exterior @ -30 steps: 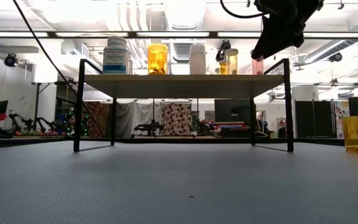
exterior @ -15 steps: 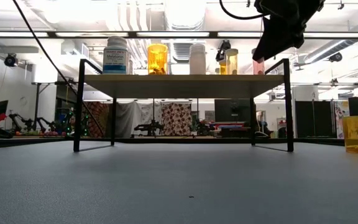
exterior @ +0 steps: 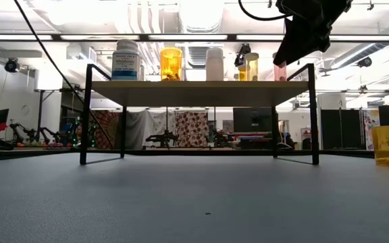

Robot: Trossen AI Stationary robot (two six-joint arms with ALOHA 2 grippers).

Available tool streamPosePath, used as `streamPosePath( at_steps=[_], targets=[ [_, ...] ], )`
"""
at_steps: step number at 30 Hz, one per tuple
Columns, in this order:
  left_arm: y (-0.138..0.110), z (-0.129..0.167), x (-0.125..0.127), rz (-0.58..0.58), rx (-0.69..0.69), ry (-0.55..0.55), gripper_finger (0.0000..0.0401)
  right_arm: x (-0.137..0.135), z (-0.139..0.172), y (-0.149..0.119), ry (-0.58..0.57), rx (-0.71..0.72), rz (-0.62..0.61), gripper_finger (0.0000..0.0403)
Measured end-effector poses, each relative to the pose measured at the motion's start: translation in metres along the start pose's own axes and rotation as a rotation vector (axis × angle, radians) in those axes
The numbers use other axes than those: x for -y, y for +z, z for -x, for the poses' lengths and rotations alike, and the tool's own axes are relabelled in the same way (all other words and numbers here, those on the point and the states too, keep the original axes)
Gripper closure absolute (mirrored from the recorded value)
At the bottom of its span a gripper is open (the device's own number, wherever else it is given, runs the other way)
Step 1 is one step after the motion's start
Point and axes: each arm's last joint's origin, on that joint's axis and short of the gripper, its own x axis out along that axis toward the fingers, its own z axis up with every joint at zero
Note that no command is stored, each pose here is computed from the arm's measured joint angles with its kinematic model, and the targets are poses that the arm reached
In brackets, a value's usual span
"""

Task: Pick and place medicine bottles onto shelf by color
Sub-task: Put the pink bottle on the shelf

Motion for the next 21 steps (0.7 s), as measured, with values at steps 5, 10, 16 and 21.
streamPosePath(
  at_steps=[5,10,16,21],
  targets=[
    [0.000,0.000,0.000,0.000,0.000,0.000,0.0168,0.000,-0.001,-0.001,-0.002,-0.004,-0.018,0.0244],
    [0.000,0.000,0.000,0.000,-0.001,0.000,0.0168,0.000,0.000,0.000,-0.001,0.000,-0.024,0.0220],
    [0.000,0.000,0.000,0.009,0.000,0.000,0.0168,0.000,0.007,0.010,0.013,0.028,-0.027,0.0218],
    [0.000,0.000,0.000,0.029,0.000,-0.001,0.0168,-0.001,0.014,0.018,0.025,0.049,-0.010,0.0218]
  ],
)
